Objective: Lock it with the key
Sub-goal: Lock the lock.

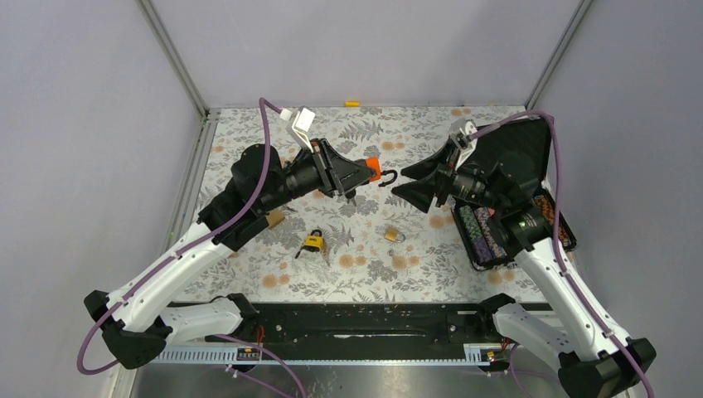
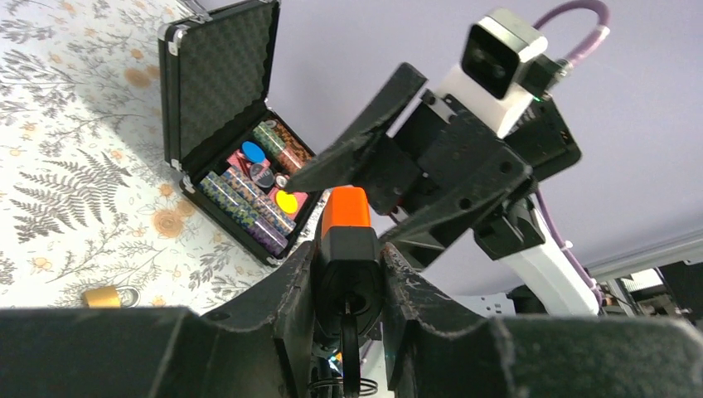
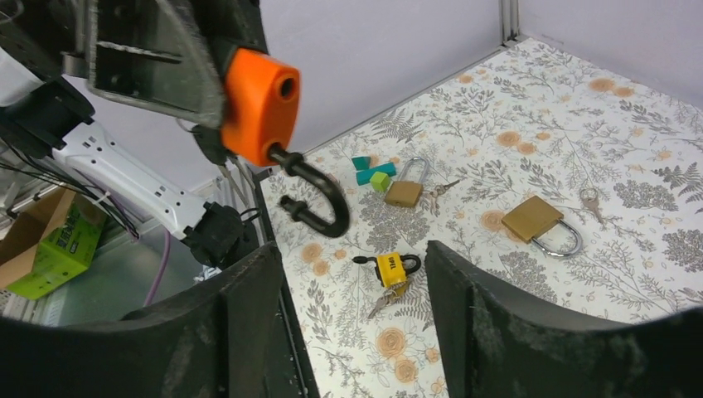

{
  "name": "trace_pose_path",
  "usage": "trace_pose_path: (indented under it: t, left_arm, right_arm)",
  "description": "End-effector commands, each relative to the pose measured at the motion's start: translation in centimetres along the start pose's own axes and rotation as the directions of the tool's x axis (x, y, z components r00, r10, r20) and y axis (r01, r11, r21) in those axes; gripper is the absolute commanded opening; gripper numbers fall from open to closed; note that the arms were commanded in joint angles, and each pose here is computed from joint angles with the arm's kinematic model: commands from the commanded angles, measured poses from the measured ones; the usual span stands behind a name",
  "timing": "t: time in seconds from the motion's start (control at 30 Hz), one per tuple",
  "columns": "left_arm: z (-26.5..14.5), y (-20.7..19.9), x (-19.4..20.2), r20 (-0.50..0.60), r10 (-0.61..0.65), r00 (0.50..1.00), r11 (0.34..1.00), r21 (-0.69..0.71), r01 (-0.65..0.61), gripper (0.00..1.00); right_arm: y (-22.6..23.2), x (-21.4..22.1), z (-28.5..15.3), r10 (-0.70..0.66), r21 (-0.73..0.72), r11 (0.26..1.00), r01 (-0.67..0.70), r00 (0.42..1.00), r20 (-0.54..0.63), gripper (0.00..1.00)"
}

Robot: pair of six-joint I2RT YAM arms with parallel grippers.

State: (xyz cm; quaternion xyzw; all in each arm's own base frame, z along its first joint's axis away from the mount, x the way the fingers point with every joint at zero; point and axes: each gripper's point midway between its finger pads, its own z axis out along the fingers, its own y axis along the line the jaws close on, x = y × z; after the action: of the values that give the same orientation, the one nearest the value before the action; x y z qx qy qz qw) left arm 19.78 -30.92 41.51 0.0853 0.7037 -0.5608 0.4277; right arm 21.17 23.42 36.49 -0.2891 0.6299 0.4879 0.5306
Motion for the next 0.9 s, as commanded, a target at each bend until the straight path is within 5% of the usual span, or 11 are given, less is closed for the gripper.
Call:
trace_pose_path:
  t: [0.0,0.17,0.4,0.6,0.63,0.73,0.77,0.83,0.87]
  left_arm:
    - [-0.6,-4.2,-2.3,0.063,-0.01,0.998,0.987,0.16,-0.001,0.0]
    - [-0.7,-4.6,-2.2,0.057,-0.017,0.998,0.984,0.178,0.007,0.0]
    - [-0.6,-4.6,-1.9,0.049,-0.025,0.999,0.982,0.189,0.015,0.0]
    - [-0.8,-4.9,-1.8,0.039,-0.03,0.999,0.979,0.205,0.022,0.0]
    - [-0.8,-4.9,-1.8,0.039,-0.027,0.999,0.978,0.206,0.018,0.04]
    - [-0.9,-4.4,-1.7,0.047,0.002,0.999,0.982,0.188,-0.011,0.65]
    - [-0.9,-4.1,-1.7,0.054,0.017,0.998,0.984,0.176,-0.026,0.78]
    - [-1.3,-3.4,-1.9,0.079,0.063,0.995,0.986,0.148,-0.075,0.97]
    - [-1.5,-3.0,-2.0,0.091,0.088,0.992,0.986,0.131,-0.099,0.99]
  right_arm:
    - [1.4,-3.1,0.6,-0.099,-0.089,0.99,0.106,0.992,0.074,0.65]
    - [2.1,-4.0,0.9,-0.086,-0.13,0.987,0.099,0.991,0.099,0.47]
    - [3.5,-4.4,0.6,-0.099,-0.196,0.973,0.121,0.988,0.116,0.46]
    - [3.8,-4.8,0.7,-0.082,-0.213,0.971,0.107,0.989,0.119,0.0]
    - [4.0,-4.9,0.6,-0.075,-0.216,0.971,0.1,0.99,0.119,0.0]
    - [4.6,-5.5,0.3,-0.054,-0.222,0.971,0.083,0.989,0.135,0.0]
    - [4.8,-5.8,0.1,-0.041,-0.216,0.974,0.071,0.989,0.14,0.0]
    - [5.1,-6.3,-0.2,-0.012,-0.202,0.978,0.041,0.989,0.145,0.0]
    - [5.3,-6.6,-0.4,0.003,-0.195,0.981,0.026,0.989,0.148,0.0]
